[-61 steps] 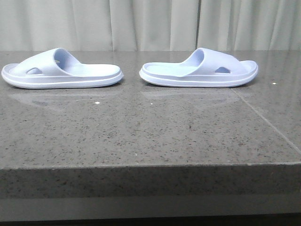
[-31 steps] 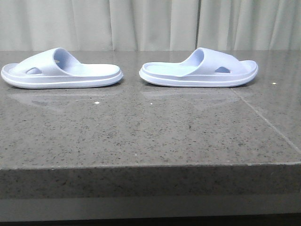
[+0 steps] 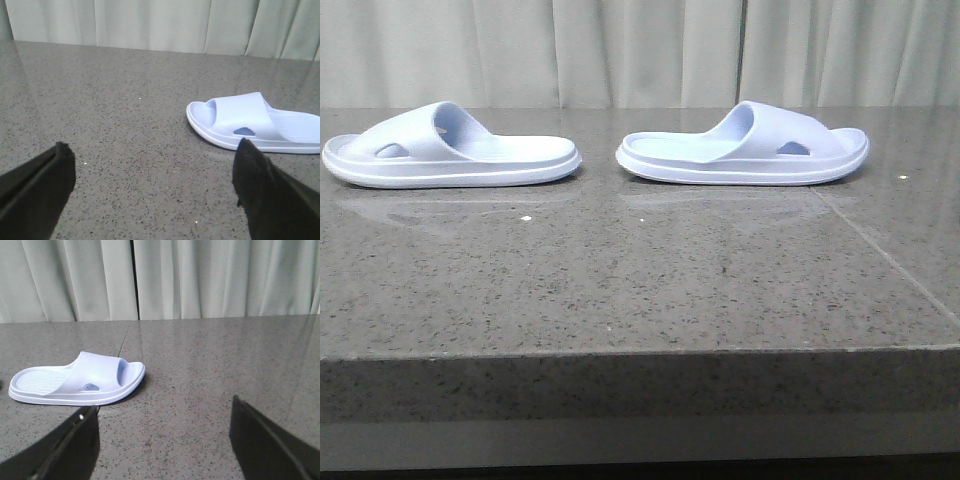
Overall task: Insert blue slippers together front up
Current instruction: 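Lower the left gripper onto the heel of the slipper nearest it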
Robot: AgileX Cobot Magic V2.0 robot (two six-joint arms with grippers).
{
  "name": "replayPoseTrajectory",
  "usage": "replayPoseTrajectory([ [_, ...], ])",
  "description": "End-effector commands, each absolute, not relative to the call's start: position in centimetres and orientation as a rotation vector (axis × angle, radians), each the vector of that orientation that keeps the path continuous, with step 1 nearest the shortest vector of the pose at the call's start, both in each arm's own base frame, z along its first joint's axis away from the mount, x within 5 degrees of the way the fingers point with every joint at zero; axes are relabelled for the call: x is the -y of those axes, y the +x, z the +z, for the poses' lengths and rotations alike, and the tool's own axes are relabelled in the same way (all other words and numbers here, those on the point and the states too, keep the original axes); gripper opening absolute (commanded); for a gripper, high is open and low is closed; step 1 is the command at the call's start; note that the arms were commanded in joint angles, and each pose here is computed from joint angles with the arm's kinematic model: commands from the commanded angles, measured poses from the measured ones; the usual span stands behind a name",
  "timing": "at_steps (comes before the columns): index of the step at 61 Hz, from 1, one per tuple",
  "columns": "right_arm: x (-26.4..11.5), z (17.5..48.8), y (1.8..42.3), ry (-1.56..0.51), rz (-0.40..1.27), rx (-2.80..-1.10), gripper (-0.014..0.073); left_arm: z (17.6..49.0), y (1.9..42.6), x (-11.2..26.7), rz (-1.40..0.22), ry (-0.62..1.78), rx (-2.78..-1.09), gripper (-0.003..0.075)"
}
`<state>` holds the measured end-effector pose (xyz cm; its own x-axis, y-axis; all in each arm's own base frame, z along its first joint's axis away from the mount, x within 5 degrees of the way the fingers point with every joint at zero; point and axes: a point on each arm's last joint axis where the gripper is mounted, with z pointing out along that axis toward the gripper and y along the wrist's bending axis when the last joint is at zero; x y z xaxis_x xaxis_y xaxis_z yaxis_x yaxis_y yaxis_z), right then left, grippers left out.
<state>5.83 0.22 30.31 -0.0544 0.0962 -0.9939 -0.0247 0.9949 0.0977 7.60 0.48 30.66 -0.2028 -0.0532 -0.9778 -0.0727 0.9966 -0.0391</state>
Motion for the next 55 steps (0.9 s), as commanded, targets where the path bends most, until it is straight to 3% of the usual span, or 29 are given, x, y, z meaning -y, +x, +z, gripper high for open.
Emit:
replayPoseTrajectory([
  [1,-0.1,32.0,5.9,0.049,0.081,-1.522,0.0563,32.6,7.8,-0.4,-0.013,-0.102,-1.658,0.0615],
  [15,-0.1,32.0,5.9,0.049,0.081,-1.527,0.0563,34.1,9.6,-0.1,-0.160,-0.187,-1.687,0.0615],
  [37,-0.1,32.0,5.9,0.049,0.081,-1.529,0.0563,38.8,20.4,1.1,-0.446,-0.209,-1.879,0.0615],
  [55,-0.1,31.9,5.9,0.049,0.081,-1.535,0.0563,37.4,26.8,1.2,-0.539,-0.204,-2.060,0.0615],
])
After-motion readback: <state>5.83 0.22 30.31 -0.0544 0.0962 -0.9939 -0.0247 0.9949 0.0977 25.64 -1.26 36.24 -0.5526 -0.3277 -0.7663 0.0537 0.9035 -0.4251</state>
